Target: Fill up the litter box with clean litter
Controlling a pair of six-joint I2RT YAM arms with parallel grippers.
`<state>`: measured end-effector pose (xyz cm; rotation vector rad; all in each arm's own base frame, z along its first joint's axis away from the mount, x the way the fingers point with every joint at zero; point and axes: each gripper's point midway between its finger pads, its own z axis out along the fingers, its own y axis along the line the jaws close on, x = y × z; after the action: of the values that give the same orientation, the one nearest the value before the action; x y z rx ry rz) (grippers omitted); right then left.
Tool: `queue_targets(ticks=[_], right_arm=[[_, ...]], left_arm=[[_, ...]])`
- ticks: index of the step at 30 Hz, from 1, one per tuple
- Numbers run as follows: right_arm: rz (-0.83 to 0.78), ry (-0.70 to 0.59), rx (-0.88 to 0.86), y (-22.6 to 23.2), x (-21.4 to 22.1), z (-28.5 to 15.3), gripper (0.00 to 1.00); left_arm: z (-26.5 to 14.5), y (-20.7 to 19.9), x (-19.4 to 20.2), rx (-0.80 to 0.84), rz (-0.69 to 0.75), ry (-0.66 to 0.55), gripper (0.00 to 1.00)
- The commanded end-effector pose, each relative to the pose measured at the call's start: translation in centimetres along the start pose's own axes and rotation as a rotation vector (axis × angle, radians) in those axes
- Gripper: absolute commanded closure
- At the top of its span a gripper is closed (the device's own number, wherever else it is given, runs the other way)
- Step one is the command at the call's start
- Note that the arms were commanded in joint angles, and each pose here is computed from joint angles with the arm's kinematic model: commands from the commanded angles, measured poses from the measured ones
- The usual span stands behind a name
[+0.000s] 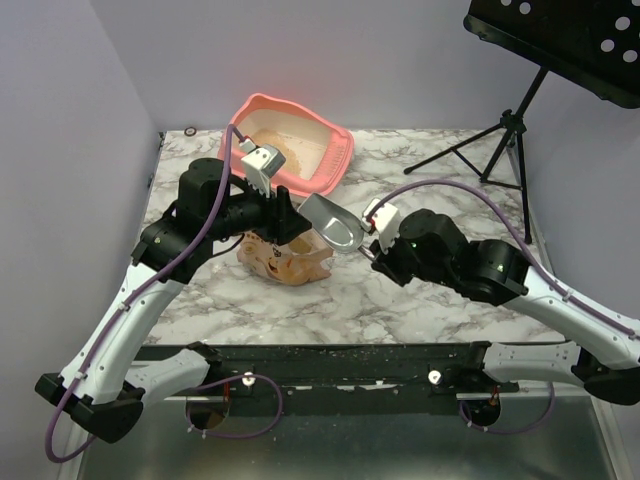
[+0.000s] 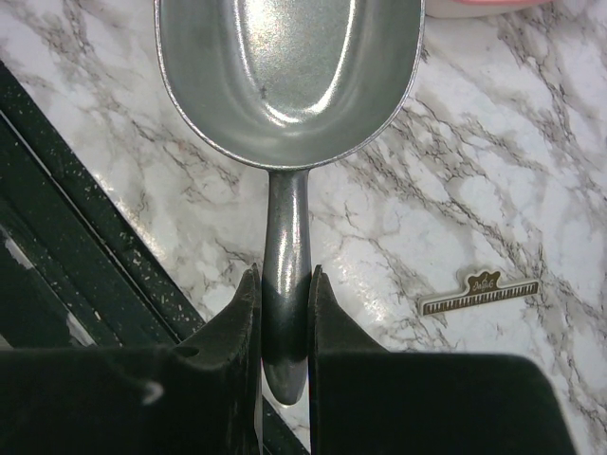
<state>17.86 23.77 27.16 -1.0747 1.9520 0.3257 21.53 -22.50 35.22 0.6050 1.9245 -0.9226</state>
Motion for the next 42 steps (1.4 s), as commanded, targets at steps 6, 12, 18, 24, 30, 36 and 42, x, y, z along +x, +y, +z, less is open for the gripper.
queue_targets(ticks=[6, 12, 18, 24, 30, 36, 42], right_arm=[[-0.018, -0.064, 0.009, 0.6, -1.7, -3.6, 0.99], [-0.032, -0.077, -0.009, 1.6, -1.8, -4.7, 0.99], [-0.055, -0.086, -0.017, 2.2, -2.2, -4.7, 0.99], [-0.071, -0.127, -0.008, 2.3, -3.6, -4.3, 0.99], [-0.086, -0.136, -0.024, 2.8, -4.4, -4.0, 0.99], [-0.112, -0.134, -0.062, 3.7, -4.0, -3.7, 0.99], [-0.162, -0.104, -0.137, 5.1, -2.2, -3.2, 0.99]], left_arm=[[-0.2, -0.1, -1.2, -0.016, -0.001, -0.026, 0.41], [0.0, 0.5, -0.9, -0.044, 0.000, -0.014, 0.40], [-0.1, 0.3, -1.1, -0.035, 0.002, -0.020, 0.40], [-0.1, -1.4, -0.9, 0.062, -0.009, -0.008, 0.48], [0.2, -2.1, 0.1, 0.115, -0.017, 0.032, 0.67], [0.2, -2.4, 0.4, 0.147, -0.015, 0.033, 0.80], [0.3, -2.7, 0.4, 0.174, 0.015, 0.016, 1.00]])
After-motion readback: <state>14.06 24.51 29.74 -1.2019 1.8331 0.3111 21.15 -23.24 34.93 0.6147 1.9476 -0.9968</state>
